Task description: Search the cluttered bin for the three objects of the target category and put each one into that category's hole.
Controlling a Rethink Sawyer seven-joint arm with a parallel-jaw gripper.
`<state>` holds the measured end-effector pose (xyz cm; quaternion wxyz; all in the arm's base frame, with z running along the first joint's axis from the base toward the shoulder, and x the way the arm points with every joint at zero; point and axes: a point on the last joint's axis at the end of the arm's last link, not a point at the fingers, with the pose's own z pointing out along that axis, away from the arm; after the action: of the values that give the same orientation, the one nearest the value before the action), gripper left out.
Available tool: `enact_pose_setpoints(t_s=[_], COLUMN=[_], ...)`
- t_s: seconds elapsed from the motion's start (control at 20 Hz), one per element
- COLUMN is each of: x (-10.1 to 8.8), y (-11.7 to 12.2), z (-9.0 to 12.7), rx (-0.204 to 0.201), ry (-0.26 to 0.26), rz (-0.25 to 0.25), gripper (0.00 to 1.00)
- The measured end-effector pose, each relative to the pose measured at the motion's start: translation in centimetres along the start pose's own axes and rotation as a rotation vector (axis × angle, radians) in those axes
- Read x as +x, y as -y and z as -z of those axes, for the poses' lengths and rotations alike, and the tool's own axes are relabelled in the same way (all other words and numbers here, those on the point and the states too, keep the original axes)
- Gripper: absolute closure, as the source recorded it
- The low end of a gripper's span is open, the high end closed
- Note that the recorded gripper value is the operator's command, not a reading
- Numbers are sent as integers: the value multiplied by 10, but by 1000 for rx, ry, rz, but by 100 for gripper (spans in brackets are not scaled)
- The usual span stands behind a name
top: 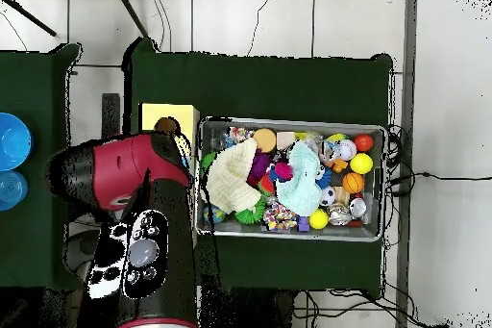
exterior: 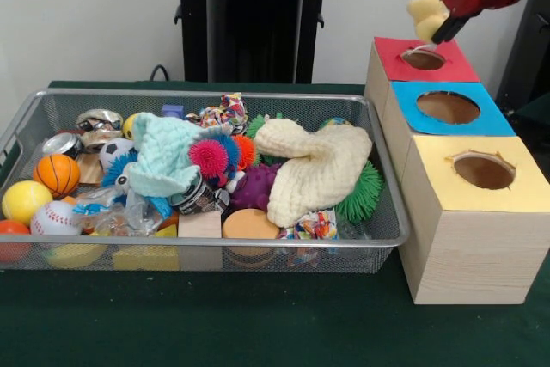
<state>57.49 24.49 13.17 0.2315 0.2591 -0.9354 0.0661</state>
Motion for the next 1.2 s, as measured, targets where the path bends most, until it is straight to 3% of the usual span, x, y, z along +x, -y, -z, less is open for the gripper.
enact_pose_setpoints(t_s=[0.6,1.2], x=[-9,-7], y=[-14,-17], z=[-61,-61], rx=[-38,-49], ry=[22,17], rz=[-1,-28], gripper=[100,100])
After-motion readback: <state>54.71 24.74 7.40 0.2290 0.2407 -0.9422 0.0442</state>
